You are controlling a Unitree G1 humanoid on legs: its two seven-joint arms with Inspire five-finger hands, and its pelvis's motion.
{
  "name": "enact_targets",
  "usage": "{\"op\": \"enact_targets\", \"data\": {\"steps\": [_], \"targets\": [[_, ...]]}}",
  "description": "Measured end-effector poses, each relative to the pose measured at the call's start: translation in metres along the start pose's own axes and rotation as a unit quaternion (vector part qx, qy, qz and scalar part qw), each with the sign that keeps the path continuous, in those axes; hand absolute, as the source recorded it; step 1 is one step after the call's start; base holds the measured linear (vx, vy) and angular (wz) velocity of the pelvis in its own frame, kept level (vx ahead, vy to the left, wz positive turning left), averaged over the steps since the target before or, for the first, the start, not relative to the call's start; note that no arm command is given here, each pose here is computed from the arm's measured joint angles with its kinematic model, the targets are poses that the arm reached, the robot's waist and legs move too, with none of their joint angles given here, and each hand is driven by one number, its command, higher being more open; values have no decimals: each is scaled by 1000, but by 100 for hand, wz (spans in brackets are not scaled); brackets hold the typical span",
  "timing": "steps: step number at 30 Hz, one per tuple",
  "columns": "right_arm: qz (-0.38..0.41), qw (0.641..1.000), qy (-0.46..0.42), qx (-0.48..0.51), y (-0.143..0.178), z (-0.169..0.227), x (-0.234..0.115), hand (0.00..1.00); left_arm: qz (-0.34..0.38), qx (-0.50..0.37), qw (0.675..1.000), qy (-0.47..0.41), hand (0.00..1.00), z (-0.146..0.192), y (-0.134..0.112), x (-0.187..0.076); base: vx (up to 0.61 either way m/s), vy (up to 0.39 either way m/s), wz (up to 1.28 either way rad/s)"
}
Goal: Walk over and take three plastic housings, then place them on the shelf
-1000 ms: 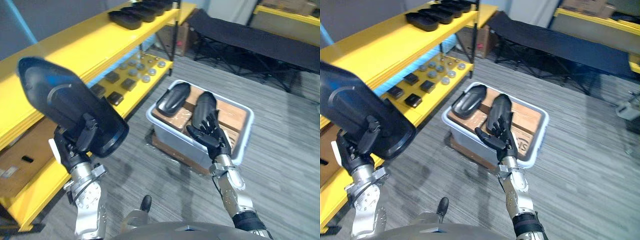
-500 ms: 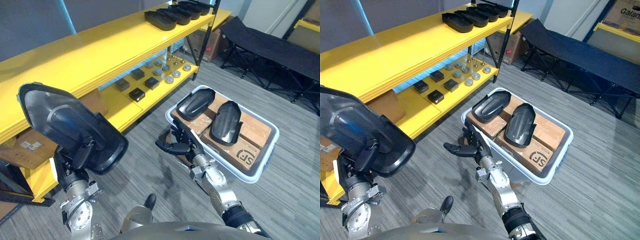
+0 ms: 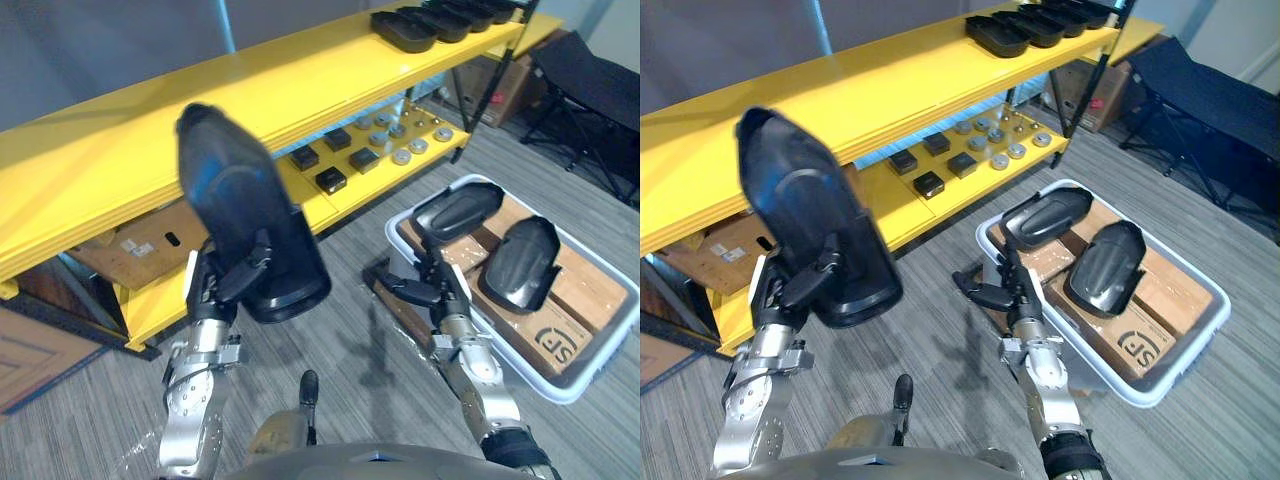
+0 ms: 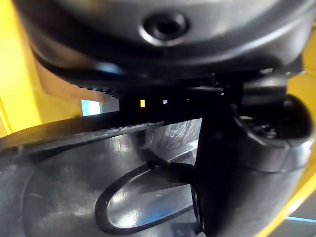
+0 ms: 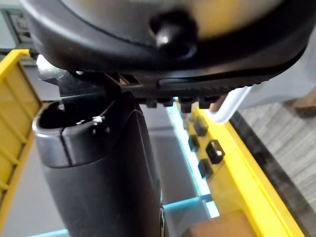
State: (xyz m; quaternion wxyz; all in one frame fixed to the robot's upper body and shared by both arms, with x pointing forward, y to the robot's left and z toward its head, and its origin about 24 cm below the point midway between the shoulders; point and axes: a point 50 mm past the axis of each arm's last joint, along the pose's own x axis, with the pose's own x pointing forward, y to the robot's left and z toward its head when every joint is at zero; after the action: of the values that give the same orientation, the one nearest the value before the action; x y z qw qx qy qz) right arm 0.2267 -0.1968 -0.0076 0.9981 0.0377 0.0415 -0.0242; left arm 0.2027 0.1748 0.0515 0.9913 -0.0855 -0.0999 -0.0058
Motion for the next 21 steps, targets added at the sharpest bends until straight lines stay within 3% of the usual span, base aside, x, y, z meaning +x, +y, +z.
{"op": "enact_targets", "data": {"steps": [12, 21], "targets": [[37, 999, -13, 0, 1, 3, -10, 100, 59, -28, 998, 21, 0, -5, 3, 0, -53, -87, 1], [24, 999, -25, 31, 8, 5, -11, 100, 100, -29, 994, 39, 0, -12, 10, -10, 1, 47, 1]]}}
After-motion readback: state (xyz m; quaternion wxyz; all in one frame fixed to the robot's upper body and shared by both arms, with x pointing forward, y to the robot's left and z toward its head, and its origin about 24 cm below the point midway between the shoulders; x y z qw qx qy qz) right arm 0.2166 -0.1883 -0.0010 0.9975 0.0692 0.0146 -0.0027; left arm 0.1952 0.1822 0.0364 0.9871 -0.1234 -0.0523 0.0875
